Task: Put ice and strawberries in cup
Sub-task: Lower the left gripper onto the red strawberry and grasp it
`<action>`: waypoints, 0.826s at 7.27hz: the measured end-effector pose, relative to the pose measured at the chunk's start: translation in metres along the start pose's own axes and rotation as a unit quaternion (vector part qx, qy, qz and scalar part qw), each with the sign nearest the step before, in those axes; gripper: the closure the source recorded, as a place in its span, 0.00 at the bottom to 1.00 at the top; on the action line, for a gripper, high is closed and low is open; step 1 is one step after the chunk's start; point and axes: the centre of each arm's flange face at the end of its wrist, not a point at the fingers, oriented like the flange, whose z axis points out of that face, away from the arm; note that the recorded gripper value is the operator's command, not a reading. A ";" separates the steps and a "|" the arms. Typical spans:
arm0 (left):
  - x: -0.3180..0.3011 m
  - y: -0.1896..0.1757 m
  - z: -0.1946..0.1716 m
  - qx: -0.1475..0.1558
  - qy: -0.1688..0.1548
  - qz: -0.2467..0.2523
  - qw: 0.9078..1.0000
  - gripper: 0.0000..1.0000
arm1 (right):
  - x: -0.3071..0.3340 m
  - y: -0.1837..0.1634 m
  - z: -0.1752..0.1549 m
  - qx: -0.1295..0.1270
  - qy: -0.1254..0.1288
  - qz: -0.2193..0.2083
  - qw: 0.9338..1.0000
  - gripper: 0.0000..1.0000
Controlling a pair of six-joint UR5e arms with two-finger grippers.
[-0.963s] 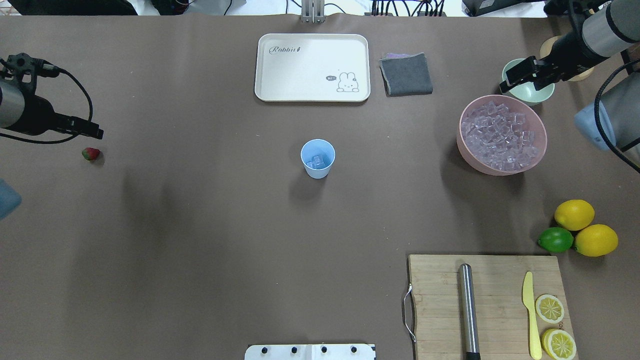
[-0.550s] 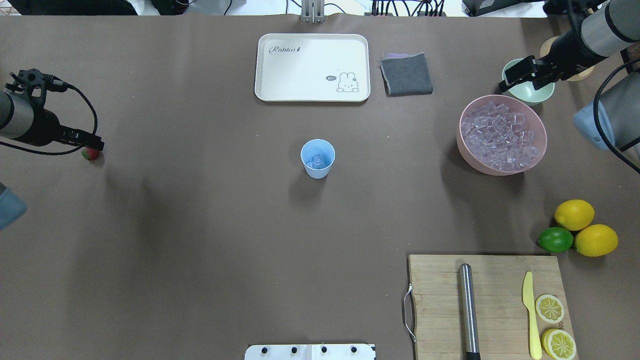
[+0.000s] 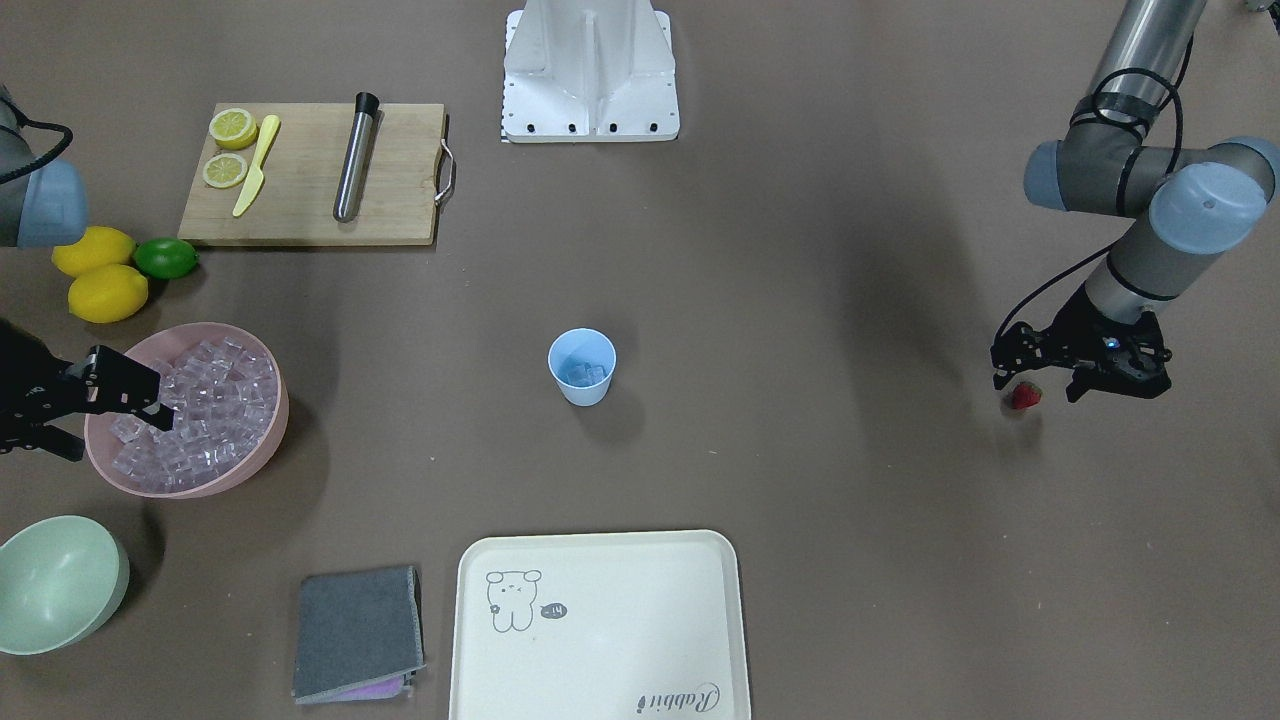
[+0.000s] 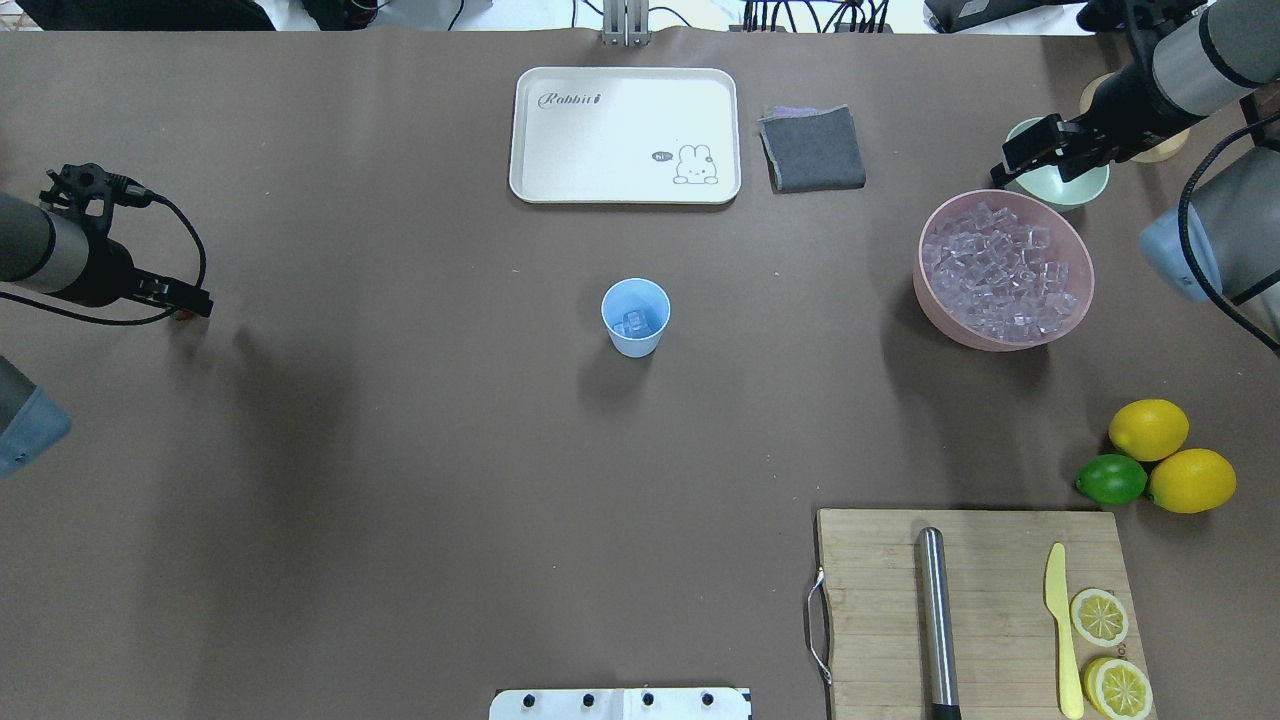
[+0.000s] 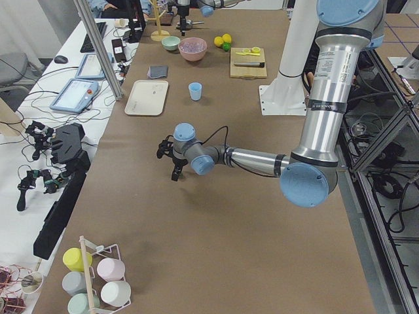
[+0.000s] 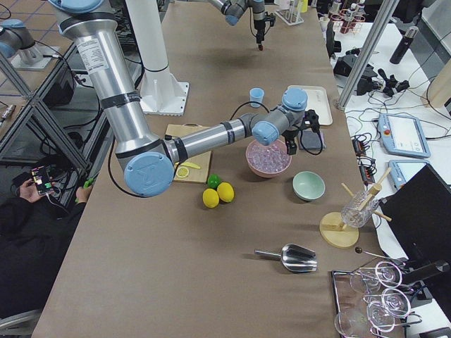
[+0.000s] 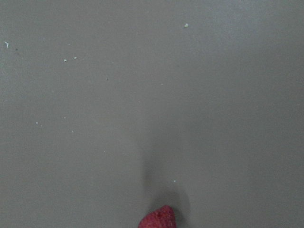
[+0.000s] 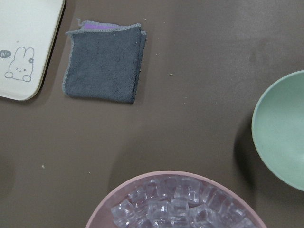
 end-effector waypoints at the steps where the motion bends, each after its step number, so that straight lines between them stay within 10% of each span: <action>1: 0.000 0.001 0.005 -0.001 0.000 0.002 1.000 0.30 | -0.001 -0.001 0.000 0.000 0.000 -0.001 1.000 0.00; 4: -0.001 0.002 0.007 -0.002 0.001 0.003 1.000 1.00 | -0.004 -0.002 0.000 0.000 -0.001 -0.002 1.000 0.00; 6: -0.001 0.003 0.004 0.000 0.002 0.002 1.000 1.00 | -0.004 -0.002 0.000 0.000 -0.001 -0.002 1.000 0.00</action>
